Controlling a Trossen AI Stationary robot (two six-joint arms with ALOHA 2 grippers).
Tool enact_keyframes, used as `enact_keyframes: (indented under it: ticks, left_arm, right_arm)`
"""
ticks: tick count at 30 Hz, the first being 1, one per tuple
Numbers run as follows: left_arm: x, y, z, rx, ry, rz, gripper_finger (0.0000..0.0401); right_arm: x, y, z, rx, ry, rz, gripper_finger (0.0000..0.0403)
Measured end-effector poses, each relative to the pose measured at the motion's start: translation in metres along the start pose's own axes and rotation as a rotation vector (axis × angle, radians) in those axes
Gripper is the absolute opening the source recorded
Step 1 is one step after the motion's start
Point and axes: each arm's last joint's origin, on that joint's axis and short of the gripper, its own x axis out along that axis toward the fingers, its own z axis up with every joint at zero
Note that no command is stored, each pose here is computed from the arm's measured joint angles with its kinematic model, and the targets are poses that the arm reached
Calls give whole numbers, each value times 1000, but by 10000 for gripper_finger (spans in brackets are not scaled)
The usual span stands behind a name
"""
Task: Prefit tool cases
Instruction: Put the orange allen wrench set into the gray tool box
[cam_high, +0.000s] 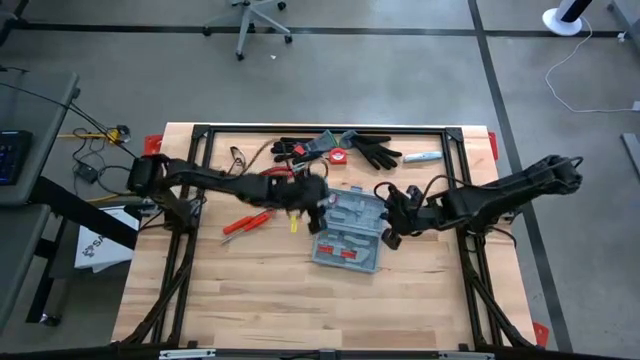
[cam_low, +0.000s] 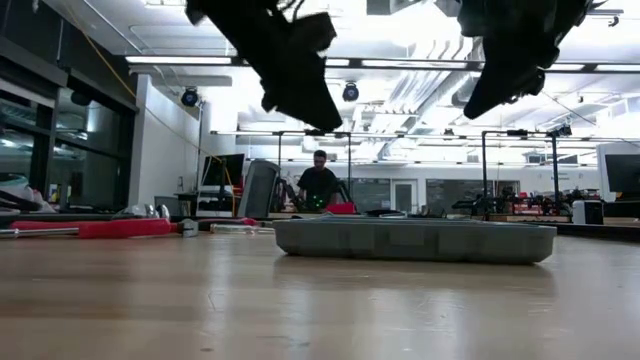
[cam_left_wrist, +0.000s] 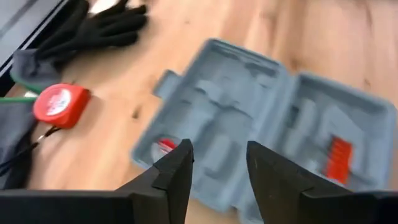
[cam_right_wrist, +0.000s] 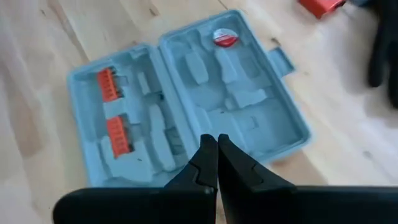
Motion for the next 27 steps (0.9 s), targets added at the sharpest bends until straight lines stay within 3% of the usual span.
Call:
enact_keyframes:
  ticks: [6,11,16,22,27]
  left_arm:
    - [11,57,7,-128,16,40,136]
    - [14,94,5,-196,54,83,136]
    - [14,118,-1,-182,115,68,135]
    - [20,158,-9,-171,143,135,135]
    - [31,205,-20,-202,113,42,135]
  right_arm:
    - [4,-10,7,-54,5,-31,0]
    - [8,-17,11,-101,60,23,0]
    - [11,-22,15,-98,72,30,0]
    - [25,-36,23,0,11,33,0]
    - [47,-65,30,181,-64,54,0]
